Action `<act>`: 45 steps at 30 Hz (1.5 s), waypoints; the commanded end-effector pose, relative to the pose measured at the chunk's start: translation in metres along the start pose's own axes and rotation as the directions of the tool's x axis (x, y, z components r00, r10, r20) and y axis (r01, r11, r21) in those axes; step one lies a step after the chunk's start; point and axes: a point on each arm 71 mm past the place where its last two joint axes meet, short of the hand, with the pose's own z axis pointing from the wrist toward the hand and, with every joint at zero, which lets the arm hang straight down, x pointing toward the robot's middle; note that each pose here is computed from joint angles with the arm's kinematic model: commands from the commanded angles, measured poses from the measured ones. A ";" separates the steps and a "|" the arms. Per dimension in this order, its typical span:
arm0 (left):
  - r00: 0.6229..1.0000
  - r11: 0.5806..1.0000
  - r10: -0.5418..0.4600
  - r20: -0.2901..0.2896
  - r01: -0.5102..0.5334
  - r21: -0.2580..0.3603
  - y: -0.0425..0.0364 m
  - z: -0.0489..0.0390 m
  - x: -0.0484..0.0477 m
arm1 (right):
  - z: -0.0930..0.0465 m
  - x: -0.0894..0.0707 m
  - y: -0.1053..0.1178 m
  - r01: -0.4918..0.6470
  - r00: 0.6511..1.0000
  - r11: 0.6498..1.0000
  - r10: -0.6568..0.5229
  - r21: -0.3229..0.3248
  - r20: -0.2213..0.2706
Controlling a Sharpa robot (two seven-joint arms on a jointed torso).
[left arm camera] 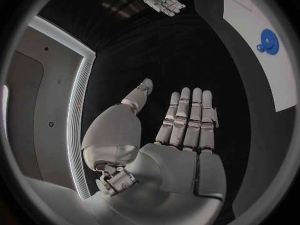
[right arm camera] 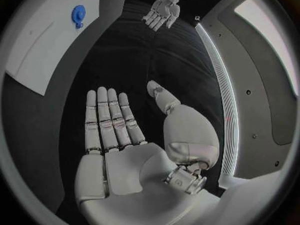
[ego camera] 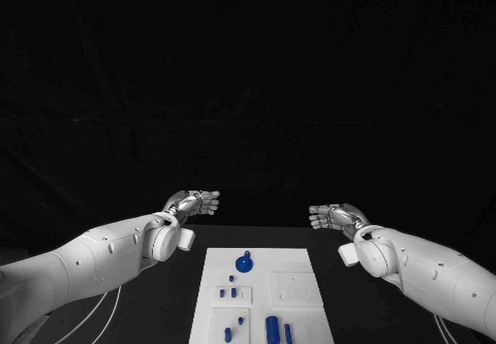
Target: Assemble the parts on the task board
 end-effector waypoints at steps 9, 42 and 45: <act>1.000 1.000 -0.021 0.022 0.021 0.015 0.0052 -0.0118 0.0187 | -0.009 0.011 0.004 -0.034 0.999 0.999 0.035 -0.040 0.026; 0.984 0.992 -0.103 0.143 0.091 0.090 -0.0022 -0.0961 0.1011 | -0.107 0.076 0.032 -0.199 0.954 0.965 0.231 -0.172 0.191; 0.984 0.992 -0.103 0.143 0.091 0.090 -0.0022 -0.0961 0.1011 | -0.107 0.076 0.032 -0.199 0.954 0.965 0.231 -0.172 0.191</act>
